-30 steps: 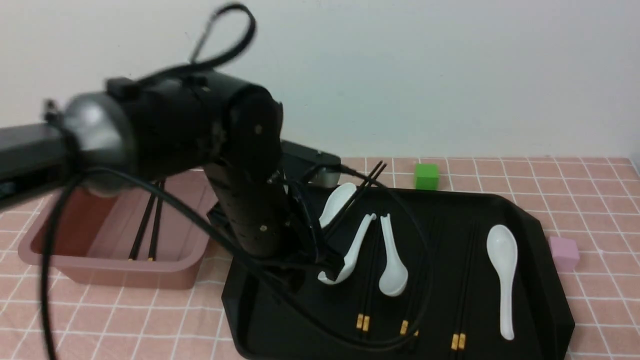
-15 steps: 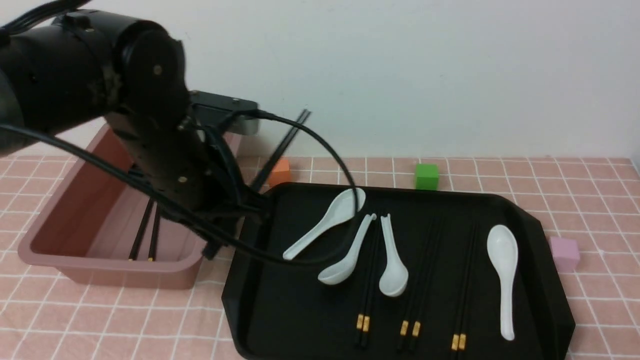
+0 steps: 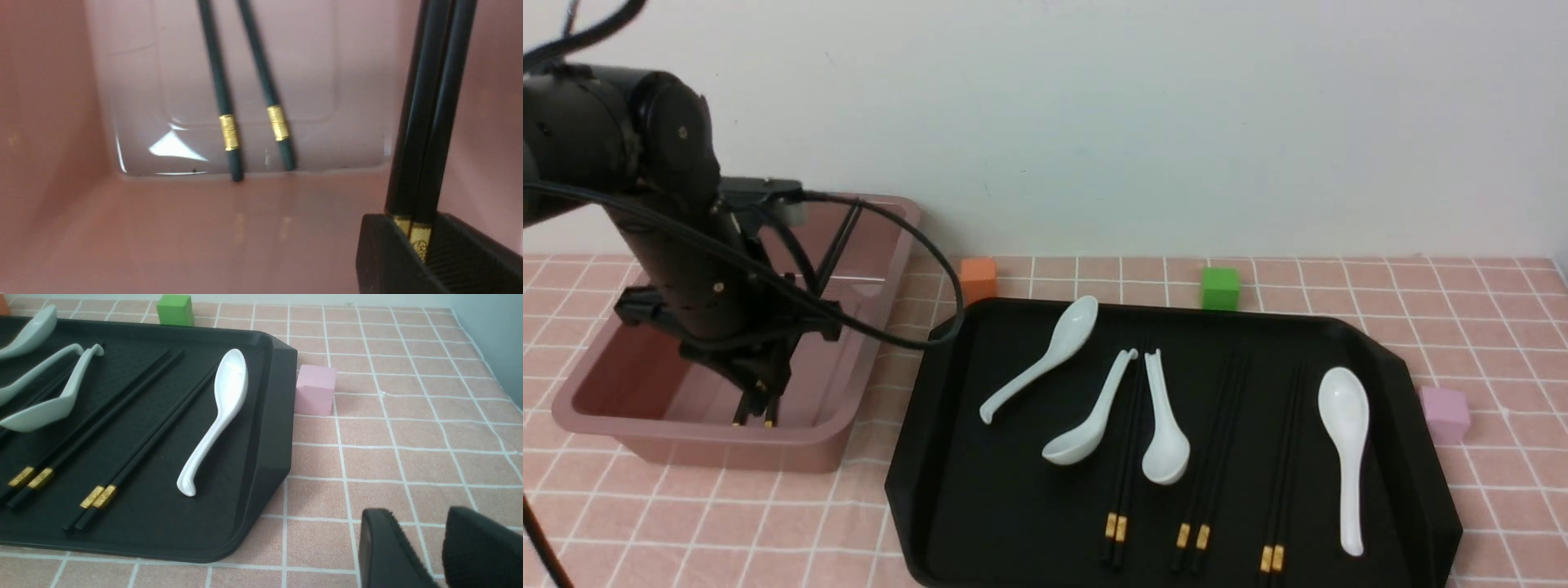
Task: On pink tablecloth take chopsticks from black tray and put them in box.
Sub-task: 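Place the chopsticks into the pink bin with the left gripper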
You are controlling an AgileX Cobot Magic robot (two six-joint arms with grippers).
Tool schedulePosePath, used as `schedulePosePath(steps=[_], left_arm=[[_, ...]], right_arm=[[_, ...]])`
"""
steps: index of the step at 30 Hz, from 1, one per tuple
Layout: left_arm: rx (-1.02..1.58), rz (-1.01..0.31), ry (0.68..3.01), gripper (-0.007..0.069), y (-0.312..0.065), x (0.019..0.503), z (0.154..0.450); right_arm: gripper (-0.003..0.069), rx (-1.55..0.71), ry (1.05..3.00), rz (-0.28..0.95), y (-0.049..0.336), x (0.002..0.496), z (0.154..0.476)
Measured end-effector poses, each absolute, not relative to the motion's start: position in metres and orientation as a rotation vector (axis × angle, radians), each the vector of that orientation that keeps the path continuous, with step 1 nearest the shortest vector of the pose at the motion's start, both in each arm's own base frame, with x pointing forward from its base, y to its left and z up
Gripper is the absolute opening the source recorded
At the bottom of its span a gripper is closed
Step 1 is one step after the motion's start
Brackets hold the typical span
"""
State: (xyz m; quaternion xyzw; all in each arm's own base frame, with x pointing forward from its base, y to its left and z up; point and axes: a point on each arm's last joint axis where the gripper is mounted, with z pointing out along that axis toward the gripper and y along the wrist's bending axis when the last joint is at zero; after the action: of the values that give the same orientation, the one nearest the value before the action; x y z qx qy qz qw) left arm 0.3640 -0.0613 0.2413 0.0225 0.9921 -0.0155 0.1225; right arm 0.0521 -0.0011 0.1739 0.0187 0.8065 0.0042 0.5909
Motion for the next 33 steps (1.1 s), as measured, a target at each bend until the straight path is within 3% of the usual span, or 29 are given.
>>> schedulePosePath(steps=[6, 22, 26, 33], left_arm=[[0.046, -0.019, 2.913, 0.0126, -0.061, 0.370, 0.227], [0.020, -0.011, 2.858, 0.0126, -0.060, 0.375, 0.228], [0.021, -0.012, 2.845, 0.0185, -0.060, 0.376, 0.229], [0.009, -0.020, 2.829, 0.0372, -0.060, 0.376, 0.232]], right_arm=[[0.0240, 0.044, 1.877, 0.010, -0.001, 0.052, 0.174], [0.0240, 0.044, 1.877, 0.010, -0.001, 0.052, 0.174], [0.0240, 0.044, 1.877, 0.010, -0.001, 0.052, 0.174], [0.0240, 0.044, 1.877, 0.010, -0.001, 0.052, 0.174]])
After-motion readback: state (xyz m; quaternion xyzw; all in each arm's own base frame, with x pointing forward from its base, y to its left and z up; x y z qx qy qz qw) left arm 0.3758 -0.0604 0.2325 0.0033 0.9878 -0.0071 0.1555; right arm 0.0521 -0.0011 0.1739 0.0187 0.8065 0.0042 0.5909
